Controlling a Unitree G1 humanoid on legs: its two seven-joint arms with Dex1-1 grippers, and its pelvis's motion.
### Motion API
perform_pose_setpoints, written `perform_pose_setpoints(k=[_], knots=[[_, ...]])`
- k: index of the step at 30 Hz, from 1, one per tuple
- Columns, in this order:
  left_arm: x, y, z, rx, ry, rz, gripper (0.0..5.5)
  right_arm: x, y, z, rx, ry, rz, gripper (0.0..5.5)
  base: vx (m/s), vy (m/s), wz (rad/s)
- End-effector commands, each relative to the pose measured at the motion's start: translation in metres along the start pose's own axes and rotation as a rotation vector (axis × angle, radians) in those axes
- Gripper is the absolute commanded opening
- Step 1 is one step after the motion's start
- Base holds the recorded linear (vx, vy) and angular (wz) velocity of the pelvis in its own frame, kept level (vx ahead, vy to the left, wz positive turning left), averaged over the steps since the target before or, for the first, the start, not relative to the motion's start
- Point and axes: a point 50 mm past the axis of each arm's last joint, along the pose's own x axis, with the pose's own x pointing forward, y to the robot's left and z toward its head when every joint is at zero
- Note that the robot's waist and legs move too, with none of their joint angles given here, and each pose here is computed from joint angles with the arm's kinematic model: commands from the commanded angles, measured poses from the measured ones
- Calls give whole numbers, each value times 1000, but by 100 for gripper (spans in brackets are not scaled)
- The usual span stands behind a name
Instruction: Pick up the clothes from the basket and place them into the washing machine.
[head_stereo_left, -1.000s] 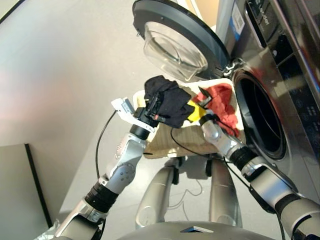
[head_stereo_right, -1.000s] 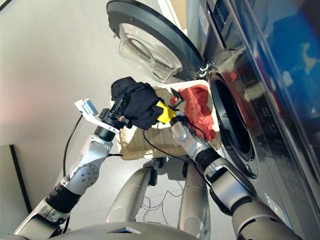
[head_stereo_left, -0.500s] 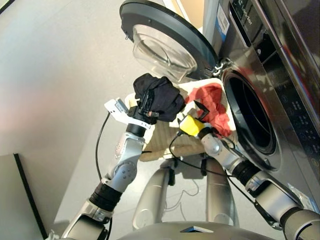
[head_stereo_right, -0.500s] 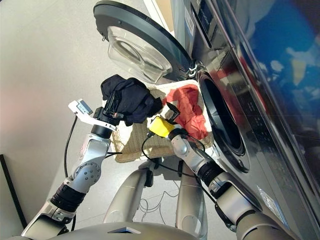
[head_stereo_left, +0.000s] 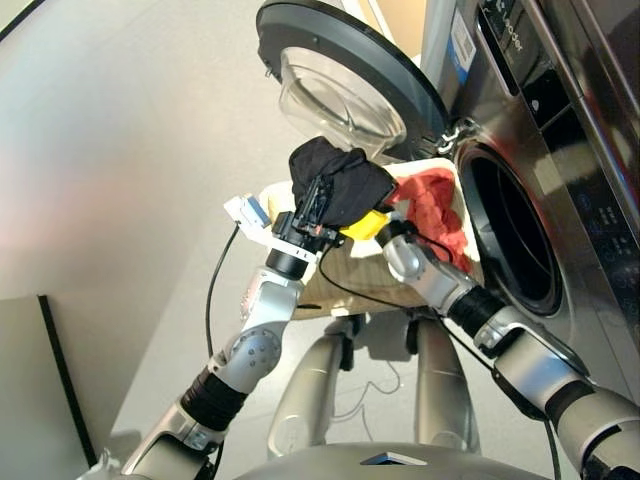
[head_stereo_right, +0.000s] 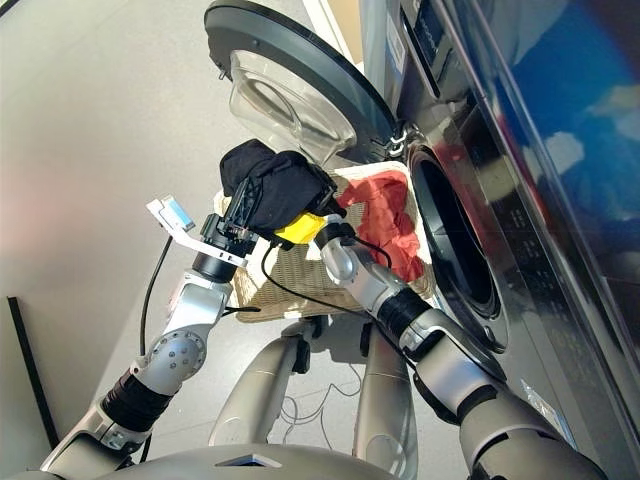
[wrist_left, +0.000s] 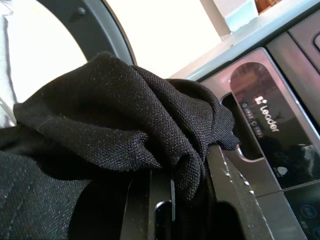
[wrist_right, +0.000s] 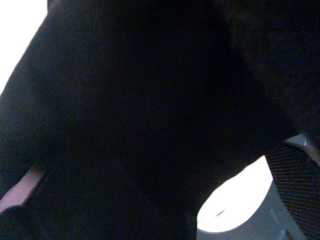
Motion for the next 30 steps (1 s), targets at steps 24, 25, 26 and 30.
perform_pose_setpoints(k=[24,25,26,30], knots=[[-22,30,48,206,-307,255,550,-40,-2,-10,512,84,-329,0,11,2,-2],[-26,36,49,217,-323,294,550,-44,-1,-15,529,105,-342,0,0,0,0],[-29,42,52,259,-339,338,550,-47,-1,-19,546,130,-361,0,0,0,0],[-46,72,53,394,-336,530,550,-63,-7,-40,574,217,-445,0,0,0,0]])
